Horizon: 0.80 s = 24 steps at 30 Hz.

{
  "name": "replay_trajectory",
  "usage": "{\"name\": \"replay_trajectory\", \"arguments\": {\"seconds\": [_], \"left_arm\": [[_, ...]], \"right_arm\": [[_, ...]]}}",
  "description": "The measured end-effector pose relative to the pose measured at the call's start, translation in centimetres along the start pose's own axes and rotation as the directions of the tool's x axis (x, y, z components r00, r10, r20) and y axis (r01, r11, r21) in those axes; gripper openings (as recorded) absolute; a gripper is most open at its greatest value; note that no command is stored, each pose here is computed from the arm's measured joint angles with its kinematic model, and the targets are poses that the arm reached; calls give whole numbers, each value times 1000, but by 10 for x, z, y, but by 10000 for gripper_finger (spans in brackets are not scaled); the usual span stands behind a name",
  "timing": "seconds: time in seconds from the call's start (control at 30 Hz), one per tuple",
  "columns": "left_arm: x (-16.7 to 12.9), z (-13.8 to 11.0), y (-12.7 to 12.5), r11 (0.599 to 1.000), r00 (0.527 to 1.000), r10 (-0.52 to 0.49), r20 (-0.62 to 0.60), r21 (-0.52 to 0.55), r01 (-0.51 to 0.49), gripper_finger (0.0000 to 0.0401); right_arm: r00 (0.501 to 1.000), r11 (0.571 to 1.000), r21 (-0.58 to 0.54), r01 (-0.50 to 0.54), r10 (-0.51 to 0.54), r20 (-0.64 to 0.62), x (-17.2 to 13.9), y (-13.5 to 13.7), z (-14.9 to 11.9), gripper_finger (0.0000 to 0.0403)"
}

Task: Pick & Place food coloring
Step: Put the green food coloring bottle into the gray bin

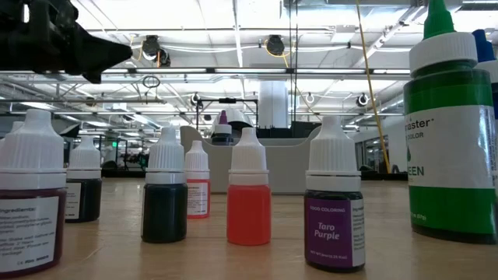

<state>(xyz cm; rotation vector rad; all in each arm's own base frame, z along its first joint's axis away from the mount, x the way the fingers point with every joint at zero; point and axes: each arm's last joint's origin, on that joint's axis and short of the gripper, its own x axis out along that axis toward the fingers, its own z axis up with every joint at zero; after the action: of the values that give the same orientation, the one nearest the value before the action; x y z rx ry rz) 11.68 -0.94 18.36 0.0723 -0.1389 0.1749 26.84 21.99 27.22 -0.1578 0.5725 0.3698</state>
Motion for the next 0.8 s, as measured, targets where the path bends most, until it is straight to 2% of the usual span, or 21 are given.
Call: {"name": "replay_trajectory", "arguments": {"seconds": [0.2,0.37,0.8], "left_arm": [[0,0,0,999,1000,-7,3,36,7,42],[0,0,0,999,1000,-7,2,48,7,42],[0,0,0,999,1000,-6,2,43,6,42]], "right_arm": [[999,999,-14,41,-41,30,-15,-2,-2,183],[998,999,-12,42,-41,44,-16,-3,-6,153],[997,999,-25,42,-40,59,-14,-3,-9,117]]}}
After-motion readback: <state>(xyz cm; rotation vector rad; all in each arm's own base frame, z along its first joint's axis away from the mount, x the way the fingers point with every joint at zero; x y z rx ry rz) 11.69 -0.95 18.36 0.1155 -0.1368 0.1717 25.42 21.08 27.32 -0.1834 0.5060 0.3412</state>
